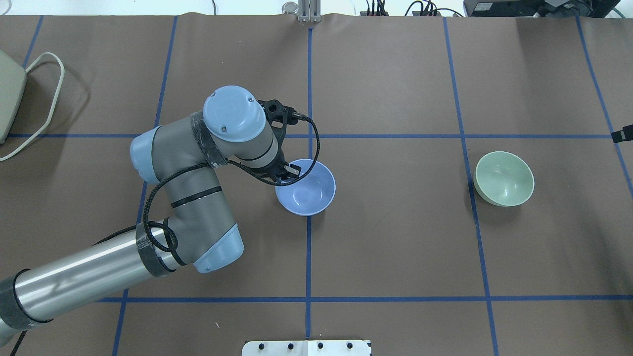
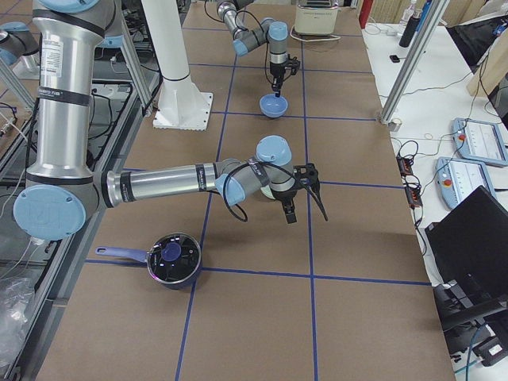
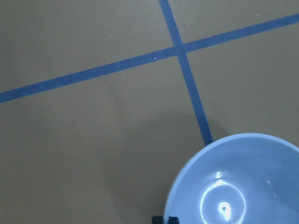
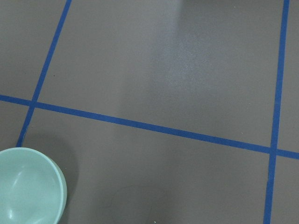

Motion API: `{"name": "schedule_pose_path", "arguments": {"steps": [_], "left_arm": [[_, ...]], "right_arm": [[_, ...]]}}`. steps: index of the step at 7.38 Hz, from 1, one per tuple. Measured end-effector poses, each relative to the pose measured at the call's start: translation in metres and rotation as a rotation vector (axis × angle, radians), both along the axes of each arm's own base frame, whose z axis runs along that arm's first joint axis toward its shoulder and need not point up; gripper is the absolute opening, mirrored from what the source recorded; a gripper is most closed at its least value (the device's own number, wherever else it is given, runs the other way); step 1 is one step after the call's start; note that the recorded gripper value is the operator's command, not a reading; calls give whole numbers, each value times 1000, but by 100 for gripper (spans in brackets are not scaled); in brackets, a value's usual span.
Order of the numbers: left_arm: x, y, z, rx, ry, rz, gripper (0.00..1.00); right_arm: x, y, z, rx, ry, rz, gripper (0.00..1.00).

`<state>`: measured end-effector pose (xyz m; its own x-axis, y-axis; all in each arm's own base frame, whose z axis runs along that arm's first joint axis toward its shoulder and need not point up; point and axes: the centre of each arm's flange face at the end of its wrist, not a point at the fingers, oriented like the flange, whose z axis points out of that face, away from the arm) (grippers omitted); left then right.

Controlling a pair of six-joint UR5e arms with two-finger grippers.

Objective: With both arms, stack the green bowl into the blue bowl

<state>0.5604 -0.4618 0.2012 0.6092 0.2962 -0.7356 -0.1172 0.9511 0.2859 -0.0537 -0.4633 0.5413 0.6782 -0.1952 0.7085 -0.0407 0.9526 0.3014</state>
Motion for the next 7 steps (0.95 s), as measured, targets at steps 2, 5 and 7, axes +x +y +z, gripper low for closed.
{"name": "schedule_pose_path", "arguments": {"steps": [2, 5, 7], "left_arm": [[8, -3, 3, 16, 16, -5, 19], [11, -5, 6, 32, 25, -10, 99], [-4, -11, -2, 60, 43, -37, 99]], "right_arm": [[0, -1, -1, 1, 1, 1, 100], [-1, -3, -2, 3, 0, 0, 100], [-3, -4, -1, 0, -1, -3, 100]]}}
